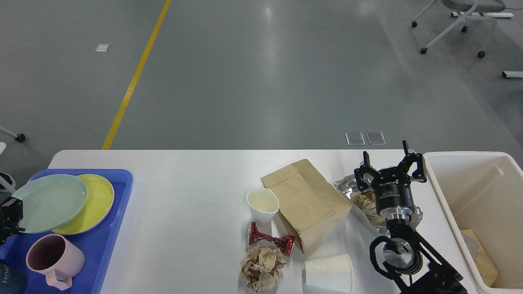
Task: Tidy desktop
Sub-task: 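Lift the pale green plate and stack it on the yellow plate, then release the plate and withdraw the left gripper upward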
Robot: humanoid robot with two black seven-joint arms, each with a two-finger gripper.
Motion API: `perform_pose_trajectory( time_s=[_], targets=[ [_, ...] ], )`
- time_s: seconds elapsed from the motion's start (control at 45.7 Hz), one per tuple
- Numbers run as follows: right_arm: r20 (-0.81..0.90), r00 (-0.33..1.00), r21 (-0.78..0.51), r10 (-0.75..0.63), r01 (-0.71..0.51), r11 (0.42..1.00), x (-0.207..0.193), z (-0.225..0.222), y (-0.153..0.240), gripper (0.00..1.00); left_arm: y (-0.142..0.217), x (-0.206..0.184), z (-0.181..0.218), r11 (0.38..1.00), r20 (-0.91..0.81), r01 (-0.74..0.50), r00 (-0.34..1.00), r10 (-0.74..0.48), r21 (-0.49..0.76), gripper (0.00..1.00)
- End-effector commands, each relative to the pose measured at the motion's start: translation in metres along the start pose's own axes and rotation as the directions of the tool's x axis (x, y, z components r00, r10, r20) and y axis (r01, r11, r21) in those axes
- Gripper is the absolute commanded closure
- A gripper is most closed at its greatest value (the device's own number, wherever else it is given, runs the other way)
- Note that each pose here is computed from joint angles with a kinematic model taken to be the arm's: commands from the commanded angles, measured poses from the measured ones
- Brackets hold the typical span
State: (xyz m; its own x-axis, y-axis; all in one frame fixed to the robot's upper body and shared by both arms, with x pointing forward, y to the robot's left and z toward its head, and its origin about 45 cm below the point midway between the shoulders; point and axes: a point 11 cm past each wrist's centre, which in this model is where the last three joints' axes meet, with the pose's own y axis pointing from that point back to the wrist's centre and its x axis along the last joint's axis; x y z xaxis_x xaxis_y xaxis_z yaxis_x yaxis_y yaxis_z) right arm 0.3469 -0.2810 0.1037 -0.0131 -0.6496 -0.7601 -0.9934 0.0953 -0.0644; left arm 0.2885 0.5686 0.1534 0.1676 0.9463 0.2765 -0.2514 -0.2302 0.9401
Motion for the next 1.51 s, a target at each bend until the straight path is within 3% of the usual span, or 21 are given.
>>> perform_pose_trajectory(
  time_s=[0.0,0.219,0.591,0.656,0.722,0.853,0.963,1.269,1.488],
  targets=[
    [-0.001,1.000,-0.001,0.000,0.000,1.000,0.000,0.000,0.000,0.00,-0.002,-0.003,0.004,1.000,0.005,-0.012,1.000,0.012,-0.003,1.00],
    [-0.001,1.000,-0.001,0.000,0.000,1.000,0.000,0.000,0.000,0.00,-0.013,-0.026,0.019,1.000,0.050,-0.011,0.999,0.010,0.013,1.00],
    [0.000,1.000,0.000,0.001,-0.001,1.000,0.000,0.000,0.000,0.00,-0.015,-0.033,0.023,1.000,0.062,-0.002,0.998,0.002,0.010,1.00],
    [0.000,1.000,0.000,0.001,-0.001,1.000,0.000,0.000,0.000,0.00,-0.015,-0.032,0.022,1.000,0.062,-0.009,0.998,0.008,0.014,0.91],
    [-0.001,1.000,-0.001,0.000,0.000,1.000,0.000,0.000,0.000,0.00,-0.015,-0.030,0.022,0.999,0.060,-0.030,0.998,0.029,0.016,0.72],
    [0.000,1.000,0.000,0.000,0.000,1.000,0.000,0.000,0.000,0.00,-0.015,-0.024,0.022,0.996,0.045,-0.090,0.995,0.090,0.013,0.43],
    [0.000,1.000,0.000,0.001,-0.001,1.000,0.000,0.000,0.000,0.00,-0.015,-0.023,0.022,0.995,0.048,-0.098,0.994,0.097,0.013,0.25],
    [0.000,1.000,-0.001,-0.001,0.001,1.000,0.000,0.000,0.000,0.00,-0.005,-0.018,0.033,0.995,0.073,-0.097,0.993,0.097,-0.004,0.08],
    [0.000,1.000,0.000,0.000,0.000,1.000,0.000,0.000,0.000,0.00,0.026,0.013,0.046,0.986,0.089,-0.165,0.982,0.167,-0.028,0.05]
  ],
)
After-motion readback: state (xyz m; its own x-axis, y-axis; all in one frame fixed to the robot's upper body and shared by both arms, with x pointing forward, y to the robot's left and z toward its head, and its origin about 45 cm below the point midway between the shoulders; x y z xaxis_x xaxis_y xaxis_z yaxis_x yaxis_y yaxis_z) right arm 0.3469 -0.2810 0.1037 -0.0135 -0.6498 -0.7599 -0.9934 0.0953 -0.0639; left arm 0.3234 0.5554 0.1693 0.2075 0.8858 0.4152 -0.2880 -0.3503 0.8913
